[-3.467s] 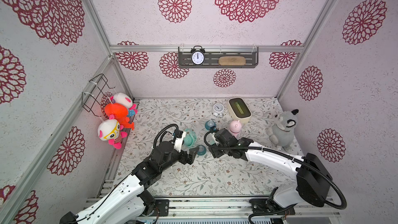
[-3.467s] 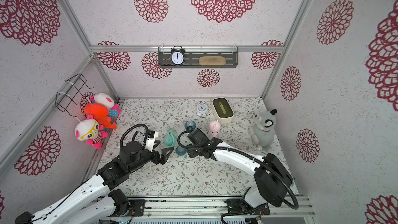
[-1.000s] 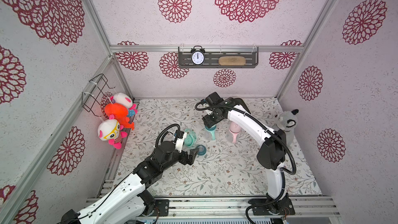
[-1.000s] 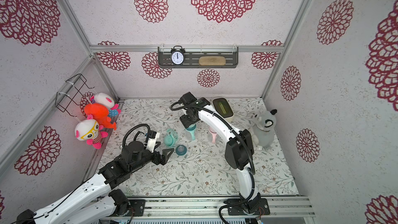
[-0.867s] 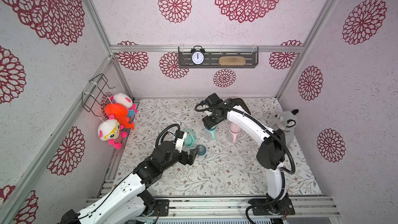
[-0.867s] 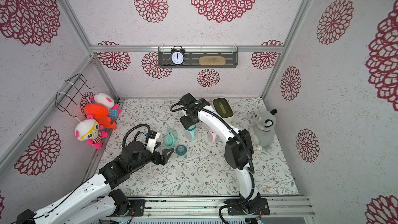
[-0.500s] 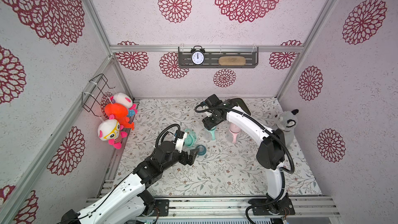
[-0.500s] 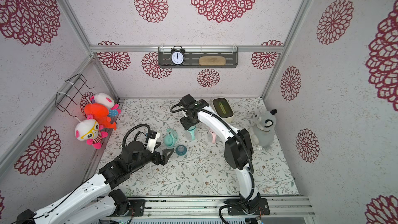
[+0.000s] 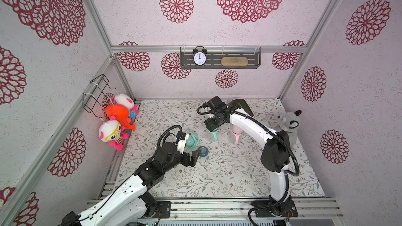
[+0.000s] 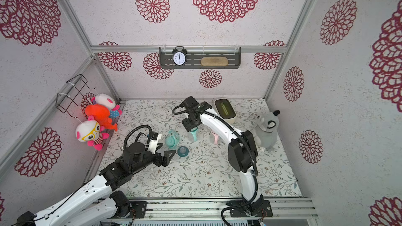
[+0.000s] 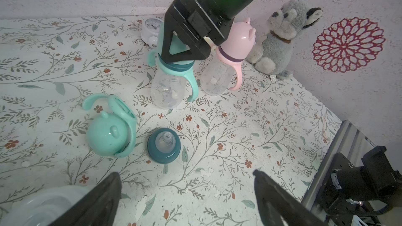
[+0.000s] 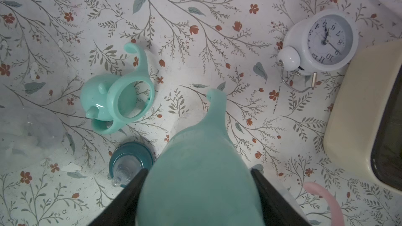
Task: Assemble the baby bottles
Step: Close the lid on the baby bottle.
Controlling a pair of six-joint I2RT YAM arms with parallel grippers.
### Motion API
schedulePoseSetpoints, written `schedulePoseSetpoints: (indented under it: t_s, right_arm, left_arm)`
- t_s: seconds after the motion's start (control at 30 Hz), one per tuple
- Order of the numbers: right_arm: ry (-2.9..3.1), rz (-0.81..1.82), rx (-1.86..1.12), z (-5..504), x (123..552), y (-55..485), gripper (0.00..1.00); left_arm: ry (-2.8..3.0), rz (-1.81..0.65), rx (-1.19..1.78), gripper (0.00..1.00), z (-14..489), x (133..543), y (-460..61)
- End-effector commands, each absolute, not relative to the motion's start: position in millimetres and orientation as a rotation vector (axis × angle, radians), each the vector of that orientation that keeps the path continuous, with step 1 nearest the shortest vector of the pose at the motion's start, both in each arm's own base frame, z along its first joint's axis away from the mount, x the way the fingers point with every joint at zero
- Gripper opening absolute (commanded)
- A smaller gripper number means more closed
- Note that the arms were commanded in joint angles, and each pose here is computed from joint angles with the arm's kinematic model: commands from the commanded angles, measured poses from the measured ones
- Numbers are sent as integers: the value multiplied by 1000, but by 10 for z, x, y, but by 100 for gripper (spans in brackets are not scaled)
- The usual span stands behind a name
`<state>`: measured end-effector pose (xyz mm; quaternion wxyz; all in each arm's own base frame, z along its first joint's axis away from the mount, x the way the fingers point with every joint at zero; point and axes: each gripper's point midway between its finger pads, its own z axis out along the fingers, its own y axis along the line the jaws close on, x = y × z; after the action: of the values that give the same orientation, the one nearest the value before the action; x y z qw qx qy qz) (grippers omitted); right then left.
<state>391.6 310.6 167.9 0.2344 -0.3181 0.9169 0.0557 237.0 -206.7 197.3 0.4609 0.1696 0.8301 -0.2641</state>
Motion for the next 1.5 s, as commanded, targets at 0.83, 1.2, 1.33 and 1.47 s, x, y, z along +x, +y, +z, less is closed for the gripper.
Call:
schedulePoseSetpoints:
  t_s: [0.83, 1.2, 1.33, 1.47]
  right_arm:
    - [2539, 144, -856, 1645, 3782, 2983, 73]
    - [2596, 130, -887, 1562, 3785, 2968, 73]
    - [2611, 137, -896, 1497, 3771, 2983, 73]
    - [2622, 128, -898, 1462, 3793, 2972, 73]
  left_arm:
    - [2018, -659, 405, 98, 2061, 2399, -2065]
    - [2015, -657, 409, 98, 2075, 2399, -2065]
    - [2017, -655, 412, 98, 2070, 2403, -2069]
    - [2017, -653, 414, 98, 2067, 2402, -2068]
